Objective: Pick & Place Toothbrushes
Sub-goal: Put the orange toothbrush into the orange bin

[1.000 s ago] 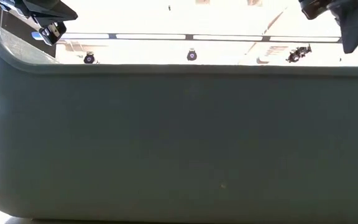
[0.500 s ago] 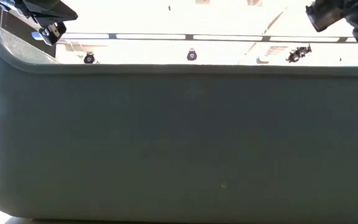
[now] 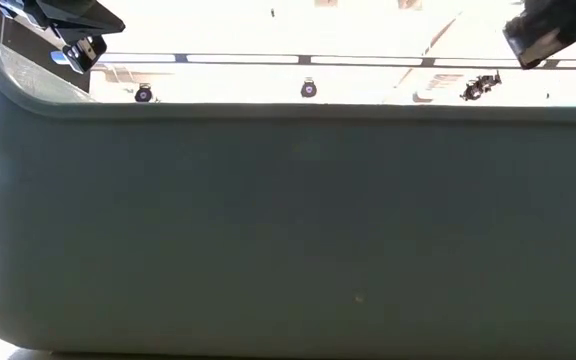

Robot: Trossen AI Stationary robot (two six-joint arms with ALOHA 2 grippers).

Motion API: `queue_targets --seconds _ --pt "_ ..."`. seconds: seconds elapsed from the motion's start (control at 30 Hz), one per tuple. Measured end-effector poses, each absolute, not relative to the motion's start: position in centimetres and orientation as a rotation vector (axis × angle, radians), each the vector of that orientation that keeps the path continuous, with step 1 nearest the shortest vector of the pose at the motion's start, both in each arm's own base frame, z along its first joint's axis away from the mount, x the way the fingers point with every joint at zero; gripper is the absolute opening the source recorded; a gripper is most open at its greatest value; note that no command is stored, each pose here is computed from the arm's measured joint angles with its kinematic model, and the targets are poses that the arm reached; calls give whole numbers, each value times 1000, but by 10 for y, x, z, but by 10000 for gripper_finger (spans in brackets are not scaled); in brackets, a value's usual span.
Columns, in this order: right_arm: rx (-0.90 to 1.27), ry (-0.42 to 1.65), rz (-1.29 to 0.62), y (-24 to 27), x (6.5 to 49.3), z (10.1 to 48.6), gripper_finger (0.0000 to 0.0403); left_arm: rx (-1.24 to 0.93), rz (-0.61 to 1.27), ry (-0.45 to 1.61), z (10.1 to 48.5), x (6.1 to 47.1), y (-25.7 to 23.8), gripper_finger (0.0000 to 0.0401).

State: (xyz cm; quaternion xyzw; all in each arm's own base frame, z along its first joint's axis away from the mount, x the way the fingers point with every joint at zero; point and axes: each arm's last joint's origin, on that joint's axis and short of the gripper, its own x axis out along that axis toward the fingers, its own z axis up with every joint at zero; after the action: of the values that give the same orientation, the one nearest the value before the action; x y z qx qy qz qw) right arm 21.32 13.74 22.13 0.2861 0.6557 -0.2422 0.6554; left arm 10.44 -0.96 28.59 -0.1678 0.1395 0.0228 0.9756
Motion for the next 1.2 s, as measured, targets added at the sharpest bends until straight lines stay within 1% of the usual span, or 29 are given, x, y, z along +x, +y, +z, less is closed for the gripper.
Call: queue_targets --seconds 0.13,0.3,0.57,0.73,0.83,1.03,1.2 --pt "650 1491 -566 149 205 219 154 -337 47 288 285 105 -10 0" --pt "656 1495 -609 163 188 209 155 -336 50 292 285 106 -10 0" --pt "790 1448 -591 179 174 181 169 -332 58 307 283 109 -10 0" --pt "821 1438 -656 176 168 171 182 -330 59 307 283 109 -10 0" --pt "831 1439 -656 175 167 166 189 -333 59 307 283 109 -10 0" --pt "890 1411 -583 181 173 162 194 -333 59 307 283 109 -10 0" --pt "868 1452 -611 186 176 146 194 -333 59 307 283 109 -10 0"
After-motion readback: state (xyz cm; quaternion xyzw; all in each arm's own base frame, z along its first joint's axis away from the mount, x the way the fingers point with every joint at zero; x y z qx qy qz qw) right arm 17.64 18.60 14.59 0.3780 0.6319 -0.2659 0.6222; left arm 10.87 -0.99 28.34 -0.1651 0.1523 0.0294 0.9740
